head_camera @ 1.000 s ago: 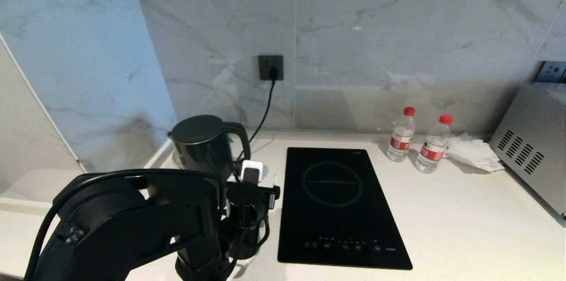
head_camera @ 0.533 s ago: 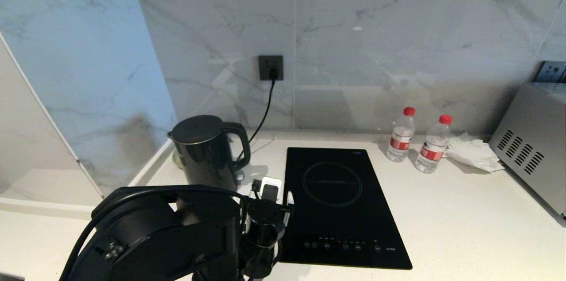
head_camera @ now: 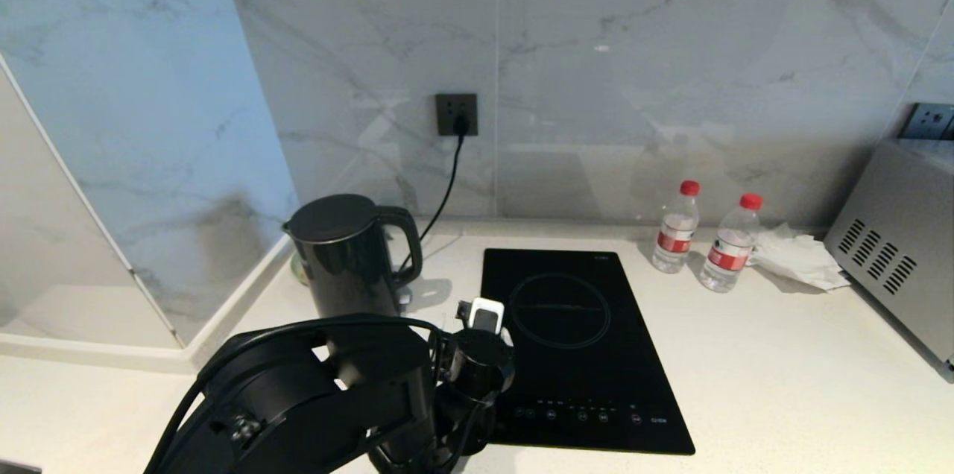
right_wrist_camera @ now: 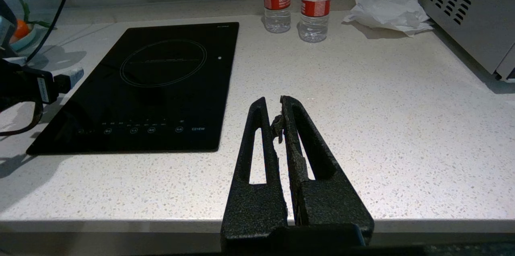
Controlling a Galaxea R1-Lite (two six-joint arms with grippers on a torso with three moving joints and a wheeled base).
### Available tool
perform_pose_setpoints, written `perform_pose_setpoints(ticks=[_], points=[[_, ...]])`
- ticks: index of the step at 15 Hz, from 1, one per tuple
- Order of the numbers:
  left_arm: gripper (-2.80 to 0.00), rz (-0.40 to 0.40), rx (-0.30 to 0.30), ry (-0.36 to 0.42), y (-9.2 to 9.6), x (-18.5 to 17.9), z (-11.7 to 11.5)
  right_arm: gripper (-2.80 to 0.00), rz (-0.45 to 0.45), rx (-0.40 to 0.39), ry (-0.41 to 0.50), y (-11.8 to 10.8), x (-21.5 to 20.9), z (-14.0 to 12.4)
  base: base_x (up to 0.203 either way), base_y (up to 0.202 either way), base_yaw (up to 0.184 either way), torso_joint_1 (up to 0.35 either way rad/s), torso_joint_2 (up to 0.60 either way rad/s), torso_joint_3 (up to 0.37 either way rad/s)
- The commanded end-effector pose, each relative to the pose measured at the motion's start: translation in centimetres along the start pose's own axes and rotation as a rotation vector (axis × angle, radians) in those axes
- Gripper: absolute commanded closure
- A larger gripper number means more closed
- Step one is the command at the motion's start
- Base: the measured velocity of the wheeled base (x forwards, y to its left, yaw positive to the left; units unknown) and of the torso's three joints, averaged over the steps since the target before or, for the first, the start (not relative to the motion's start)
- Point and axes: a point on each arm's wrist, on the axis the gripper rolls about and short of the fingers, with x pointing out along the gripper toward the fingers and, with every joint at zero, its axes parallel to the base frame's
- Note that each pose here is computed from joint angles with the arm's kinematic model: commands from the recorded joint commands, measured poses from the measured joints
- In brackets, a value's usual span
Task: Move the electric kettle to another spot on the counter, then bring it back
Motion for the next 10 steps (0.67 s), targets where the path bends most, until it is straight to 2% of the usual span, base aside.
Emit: perform_pose_setpoints(ticks=[1, 4, 6, 8, 10], points=[[-2.80, 0.010, 0.001, 0.001, -0.5, 0.7, 0.2, 0.00, -0.001, 0.000, 0.002, 0.0, 0.0, 0.0, 0.000, 0.000, 0.000, 0.000, 0.00, 0.000], [-2.80, 0.012, 0.011, 0.016, -1.0, 1.3, 0.7, 0.00, 0.001, 0.000, 0.002, 0.0, 0.0, 0.0, 0.000, 0.000, 0.000, 0.000, 0.00, 0.000], [-2.80, 0.046, 0.011, 0.022, -1.6, 1.9, 1.2, 0.00, -0.001, 0.000, 0.002, 0.0, 0.0, 0.0, 0.000, 0.000, 0.000, 0.000, 0.00, 0.000], [-2.80, 0.051, -0.011, 0.030, -1.9, 2.2, 1.3, 0.00, -0.001, 0.000, 0.002, 0.0, 0.0, 0.0, 0.000, 0.000, 0.000, 0.000, 0.00, 0.000], [-2.80, 0.045, -0.058, 0.038, -2.2, 2.5, 1.8, 0.00, -0.001, 0.000, 0.002, 0.0, 0.0, 0.0, 0.000, 0.000, 0.000, 0.000, 0.00, 0.000]])
